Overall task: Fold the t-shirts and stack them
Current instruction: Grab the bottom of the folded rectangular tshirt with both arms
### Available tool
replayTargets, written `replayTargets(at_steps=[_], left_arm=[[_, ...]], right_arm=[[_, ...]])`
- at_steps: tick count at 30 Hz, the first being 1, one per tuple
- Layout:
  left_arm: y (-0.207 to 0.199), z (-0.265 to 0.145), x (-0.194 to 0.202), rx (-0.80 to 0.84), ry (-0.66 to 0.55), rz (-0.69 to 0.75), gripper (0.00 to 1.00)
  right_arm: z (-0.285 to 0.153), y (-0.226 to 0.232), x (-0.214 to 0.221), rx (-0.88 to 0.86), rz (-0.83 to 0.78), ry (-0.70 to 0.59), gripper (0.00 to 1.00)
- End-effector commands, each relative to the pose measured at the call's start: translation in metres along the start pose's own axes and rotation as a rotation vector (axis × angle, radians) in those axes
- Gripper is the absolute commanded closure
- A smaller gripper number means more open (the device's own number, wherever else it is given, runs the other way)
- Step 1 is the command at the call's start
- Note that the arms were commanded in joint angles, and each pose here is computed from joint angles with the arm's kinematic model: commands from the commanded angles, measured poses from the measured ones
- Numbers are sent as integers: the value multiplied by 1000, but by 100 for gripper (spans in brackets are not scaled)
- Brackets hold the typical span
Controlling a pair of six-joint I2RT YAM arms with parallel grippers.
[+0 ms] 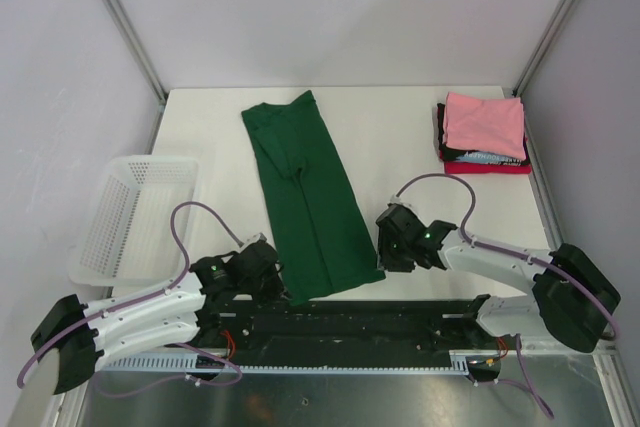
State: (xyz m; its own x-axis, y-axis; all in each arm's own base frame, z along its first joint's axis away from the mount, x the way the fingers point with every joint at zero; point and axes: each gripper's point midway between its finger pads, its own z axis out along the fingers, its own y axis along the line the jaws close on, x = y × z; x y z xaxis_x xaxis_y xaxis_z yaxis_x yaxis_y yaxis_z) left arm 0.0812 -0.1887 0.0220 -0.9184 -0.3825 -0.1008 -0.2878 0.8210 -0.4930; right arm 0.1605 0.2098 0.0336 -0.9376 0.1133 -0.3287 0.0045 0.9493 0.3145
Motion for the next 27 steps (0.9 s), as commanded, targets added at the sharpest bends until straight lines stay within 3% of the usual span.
replayTargets(at_steps=[1,12,19,27], left_arm=[[-18,-8,-3,52,0,16,100],[-18,-7,-2,50,3,17,100],[-20,-9,-2,59,7,24,100],[-24,-19,10,91,49,49,100]], right_arm=[[4,0,8,7,-17,15,60],[13,-1,18,36,-26,43,65],[7,6,19,4,-24,38,96],[-19,25,54,-47,-54,64,100]])
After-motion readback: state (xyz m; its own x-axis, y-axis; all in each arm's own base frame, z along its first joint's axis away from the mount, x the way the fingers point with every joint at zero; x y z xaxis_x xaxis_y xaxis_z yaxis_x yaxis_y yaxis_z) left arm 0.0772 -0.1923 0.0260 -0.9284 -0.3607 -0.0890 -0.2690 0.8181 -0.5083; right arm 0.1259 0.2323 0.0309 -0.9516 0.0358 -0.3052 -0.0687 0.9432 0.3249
